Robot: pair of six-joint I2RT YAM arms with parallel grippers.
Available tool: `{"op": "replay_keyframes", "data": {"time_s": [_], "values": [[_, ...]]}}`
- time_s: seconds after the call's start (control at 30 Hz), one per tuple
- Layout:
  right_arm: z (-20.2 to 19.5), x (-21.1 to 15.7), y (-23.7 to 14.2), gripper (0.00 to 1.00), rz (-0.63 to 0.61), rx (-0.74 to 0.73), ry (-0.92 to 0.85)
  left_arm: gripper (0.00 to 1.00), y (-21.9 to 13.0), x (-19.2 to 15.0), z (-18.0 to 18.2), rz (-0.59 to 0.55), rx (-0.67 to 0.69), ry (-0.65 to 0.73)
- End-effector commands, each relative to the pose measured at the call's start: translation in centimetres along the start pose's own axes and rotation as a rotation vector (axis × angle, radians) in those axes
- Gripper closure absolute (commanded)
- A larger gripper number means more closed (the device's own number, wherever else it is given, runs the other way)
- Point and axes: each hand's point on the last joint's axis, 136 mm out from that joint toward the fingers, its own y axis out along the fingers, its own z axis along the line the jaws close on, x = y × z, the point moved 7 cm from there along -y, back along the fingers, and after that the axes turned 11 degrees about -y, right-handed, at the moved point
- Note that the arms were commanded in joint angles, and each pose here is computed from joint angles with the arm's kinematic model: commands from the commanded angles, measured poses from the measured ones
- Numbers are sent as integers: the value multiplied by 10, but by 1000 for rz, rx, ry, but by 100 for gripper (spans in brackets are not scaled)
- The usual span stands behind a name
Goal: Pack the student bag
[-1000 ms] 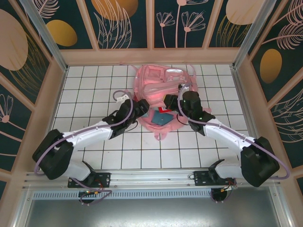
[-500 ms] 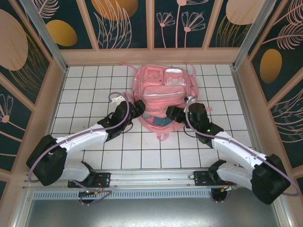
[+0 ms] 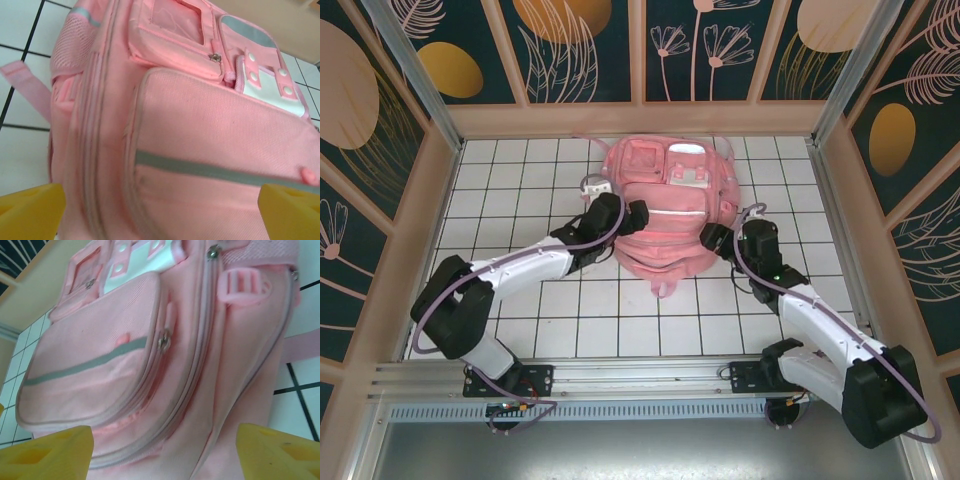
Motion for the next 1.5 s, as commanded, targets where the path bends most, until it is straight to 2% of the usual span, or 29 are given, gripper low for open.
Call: {"op": "replay_keyframes", "data": {"time_s": [0.0, 0.2, 0.33, 0.4, 0.43, 0.47, 0.6, 0.73, 0.77, 0.8, 0.87, 0.93, 1.0, 1.07, 1.27, 1.47], "values": [[-3, 1, 3, 24, 2, 16, 10, 1, 11, 10, 6, -20, 59, 56], [-8, -3, 13, 19, 24, -2, 26, 2, 41, 12, 29, 12, 127, 80], [-11, -5, 21, 19, 42, -9, 39, 2, 61, 8, 34, 36, 167, 135], [-12, -8, 26, 20, 55, -3, 47, 6, 70, 8, 41, 32, 213, 137], [-12, -9, 28, 21, 56, 1, 49, 10, 71, 8, 45, 21, 234, 135], [-13, -10, 30, 22, 62, -2, 51, 19, 71, 8, 46, 14, 233, 139], [-17, -12, 41, 31, 76, -18, 46, 60, 67, 5, 49, 10, 196, 129], [-17, -8, 49, 46, 74, -18, 40, 98, 63, -2, 53, 37, 179, 111], [-17, -6, 51, 49, 69, -20, 37, 100, 62, -4, 55, 43, 176, 104], [-17, -4, 53, 52, 64, -26, 36, 100, 59, -6, 57, 46, 172, 94], [-17, 0, 58, 68, 57, -33, 28, 100, 54, -8, 60, 50, 156, 77], [-17, 4, 65, 78, 56, -43, 16, 100, 47, -18, 74, 66, 182, 62], [-18, 8, 73, 81, 62, -59, 12, 100, 41, -27, 84, 88, 186, 43], [-16, 15, 82, 89, 57, -62, -1, 100, 27, -30, 85, 95, 148, 8], [-12, 37, 116, 89, 63, -72, -41, 100, -6, -57, 81, 116, 89, -50], [-11, 57, 157, 87, 92, -77, -70, 100, -16, -77, 53, 157, -26, -123]]}}
